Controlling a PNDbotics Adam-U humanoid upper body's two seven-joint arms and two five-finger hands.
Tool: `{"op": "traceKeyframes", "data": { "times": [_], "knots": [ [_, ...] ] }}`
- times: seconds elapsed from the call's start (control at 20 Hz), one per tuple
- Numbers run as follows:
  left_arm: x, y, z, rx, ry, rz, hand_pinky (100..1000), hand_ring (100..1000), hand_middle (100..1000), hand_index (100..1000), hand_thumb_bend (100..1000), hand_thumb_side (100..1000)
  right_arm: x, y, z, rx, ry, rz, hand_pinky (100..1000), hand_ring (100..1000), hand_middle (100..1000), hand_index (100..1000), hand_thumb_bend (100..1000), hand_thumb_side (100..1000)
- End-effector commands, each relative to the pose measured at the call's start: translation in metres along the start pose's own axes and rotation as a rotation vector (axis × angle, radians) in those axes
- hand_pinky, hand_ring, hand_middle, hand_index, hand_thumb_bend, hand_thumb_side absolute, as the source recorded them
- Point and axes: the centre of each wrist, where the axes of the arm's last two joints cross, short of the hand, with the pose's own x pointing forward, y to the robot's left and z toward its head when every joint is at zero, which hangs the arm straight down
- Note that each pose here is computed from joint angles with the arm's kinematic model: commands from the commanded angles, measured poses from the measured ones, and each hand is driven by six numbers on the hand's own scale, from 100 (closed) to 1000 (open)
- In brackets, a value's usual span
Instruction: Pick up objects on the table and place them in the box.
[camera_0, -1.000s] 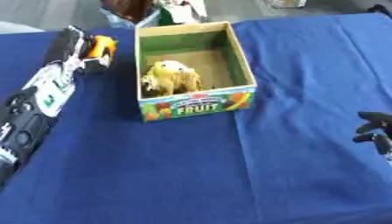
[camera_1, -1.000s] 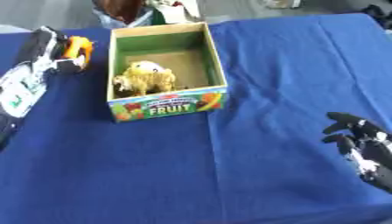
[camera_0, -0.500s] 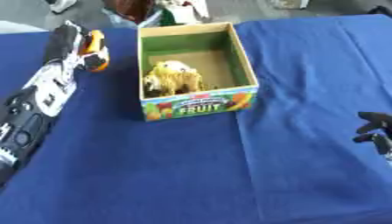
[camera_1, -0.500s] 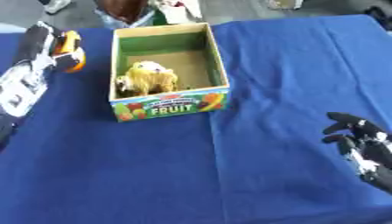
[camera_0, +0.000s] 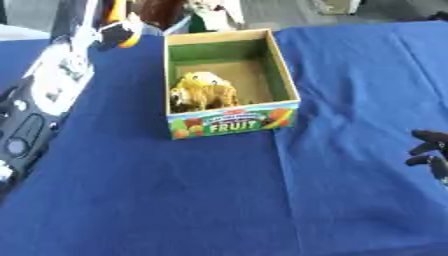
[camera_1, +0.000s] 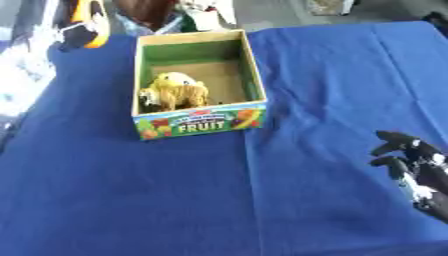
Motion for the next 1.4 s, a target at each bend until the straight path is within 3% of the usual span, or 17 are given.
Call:
{"op": "traceKeyframes", "data": {
  "times": [0.05,0.25,0.5,0.9,1.25,1.3,1.35,1.4],
  "knots": [
    [0.032,0.023,-0.008,0.003,-0.145,0.011,430,170,100,269,100,181,0.006,-0.01,0.0,-0.001,-0.002,0.028,698,1000,637,891,100,417],
    [0.057,0.018,-0.008,-0.089,-0.263,0.003,441,180,105,280,100,179,0.005,-0.008,-0.001,0.004,-0.002,0.024,697,1000,637,891,100,419],
    [0.068,0.001,-0.005,-0.206,-0.326,-0.001,450,192,117,293,100,185,0.005,-0.007,-0.001,0.008,-0.003,0.021,697,1000,637,891,100,420],
    [0.074,-0.023,-0.005,-0.306,-0.362,0.005,464,219,147,321,100,190,0.004,-0.005,-0.003,0.016,-0.006,0.016,697,1000,637,891,100,426],
    [0.064,-0.041,-0.003,-0.394,-0.342,-0.016,488,267,199,368,100,193,0.004,-0.004,-0.003,0.017,-0.005,0.014,696,1000,636,890,100,429],
    [0.063,-0.042,-0.003,-0.398,-0.342,-0.017,505,313,246,412,366,100,0.004,-0.004,-0.003,0.017,-0.005,0.014,696,1000,636,890,100,427],
    [0.062,-0.045,-0.001,-0.413,-0.341,-0.017,507,326,267,426,144,192,0.004,-0.004,-0.003,0.017,-0.004,0.013,696,1000,637,891,100,433],
    [0.061,-0.047,0.0,-0.424,-0.341,-0.017,515,347,293,448,146,193,0.004,-0.004,-0.003,0.018,-0.004,0.013,696,1000,637,891,100,431]
  ]
}}
